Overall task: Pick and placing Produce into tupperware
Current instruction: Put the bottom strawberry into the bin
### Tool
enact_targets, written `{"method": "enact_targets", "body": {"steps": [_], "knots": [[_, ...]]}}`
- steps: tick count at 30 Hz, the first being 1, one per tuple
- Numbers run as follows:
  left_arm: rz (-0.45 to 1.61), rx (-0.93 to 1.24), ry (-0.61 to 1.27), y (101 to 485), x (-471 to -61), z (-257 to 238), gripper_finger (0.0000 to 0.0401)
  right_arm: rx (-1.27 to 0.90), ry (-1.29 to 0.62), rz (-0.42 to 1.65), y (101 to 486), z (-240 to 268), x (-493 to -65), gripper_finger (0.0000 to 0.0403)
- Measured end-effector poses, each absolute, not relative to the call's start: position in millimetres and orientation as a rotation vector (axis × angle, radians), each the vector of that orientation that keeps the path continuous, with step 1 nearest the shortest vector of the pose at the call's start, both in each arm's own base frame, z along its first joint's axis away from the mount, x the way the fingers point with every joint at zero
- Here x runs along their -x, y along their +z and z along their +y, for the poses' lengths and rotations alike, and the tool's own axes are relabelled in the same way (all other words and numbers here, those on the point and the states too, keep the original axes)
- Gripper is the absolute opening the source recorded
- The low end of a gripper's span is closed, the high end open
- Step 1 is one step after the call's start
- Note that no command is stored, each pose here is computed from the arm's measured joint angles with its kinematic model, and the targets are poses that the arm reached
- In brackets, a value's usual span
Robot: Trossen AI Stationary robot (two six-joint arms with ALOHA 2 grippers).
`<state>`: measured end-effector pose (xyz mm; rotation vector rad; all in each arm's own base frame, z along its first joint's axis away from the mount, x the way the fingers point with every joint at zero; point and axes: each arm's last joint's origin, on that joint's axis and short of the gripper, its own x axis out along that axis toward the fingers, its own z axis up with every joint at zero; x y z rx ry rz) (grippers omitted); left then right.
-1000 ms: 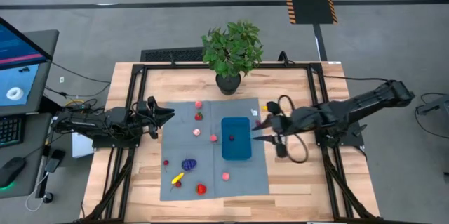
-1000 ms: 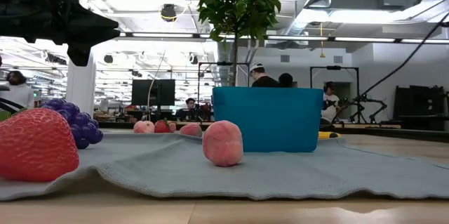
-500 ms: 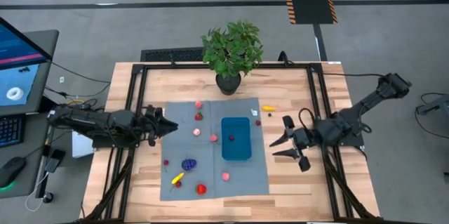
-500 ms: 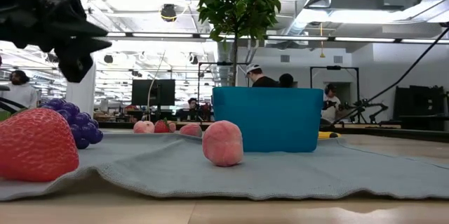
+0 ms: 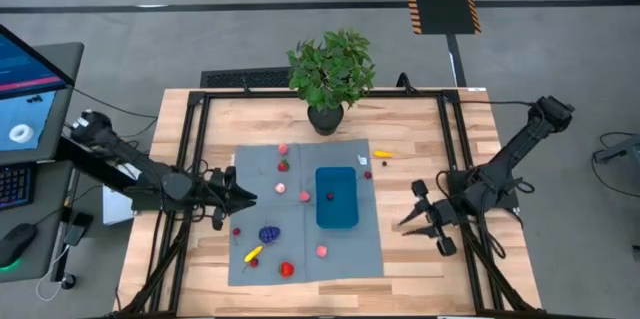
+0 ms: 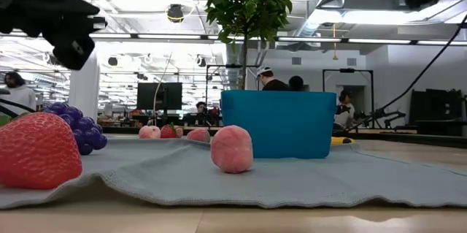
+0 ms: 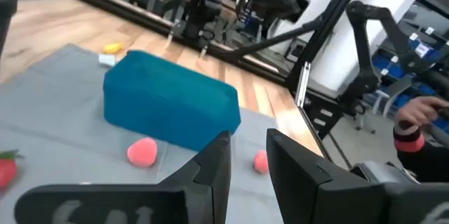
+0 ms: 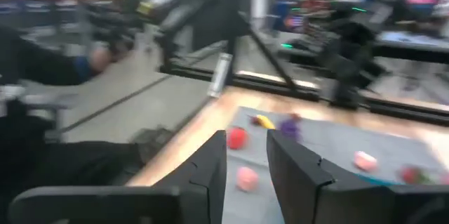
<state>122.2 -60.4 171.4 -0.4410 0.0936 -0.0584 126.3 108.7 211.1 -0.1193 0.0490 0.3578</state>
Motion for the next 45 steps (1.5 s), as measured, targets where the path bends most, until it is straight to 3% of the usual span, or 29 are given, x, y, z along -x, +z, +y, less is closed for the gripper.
{"method": "enact_targets", "body": {"steps": [9, 18, 26, 34, 45], "knots": [[0.114, 0.368, -0.064, 175, -142, -78, 0.0082, 0.042, 0.159, -0.140, 182, 66, -102, 0.0102], [0.246, 0.326, -0.054, 171, -178, -98, 0.0082, 0.067, 0.015, -0.083, 177, 34, -104, 0.0102], [0.341, 0.354, -0.224, 180, -202, -131, 0.0082, 0.083, -0.103, 0.021, 166, 14, -107, 0.0103], [0.493, 0.554, -0.058, 188, -205, -149, 0.0082, 0.058, -0.152, 0.050, 163, 9, -108, 0.0103], [0.614, 0.518, -0.122, 196, -186, -181, 0.0082, 0.028, -0.148, 0.089, 159, 9, -107, 0.0103]]}}
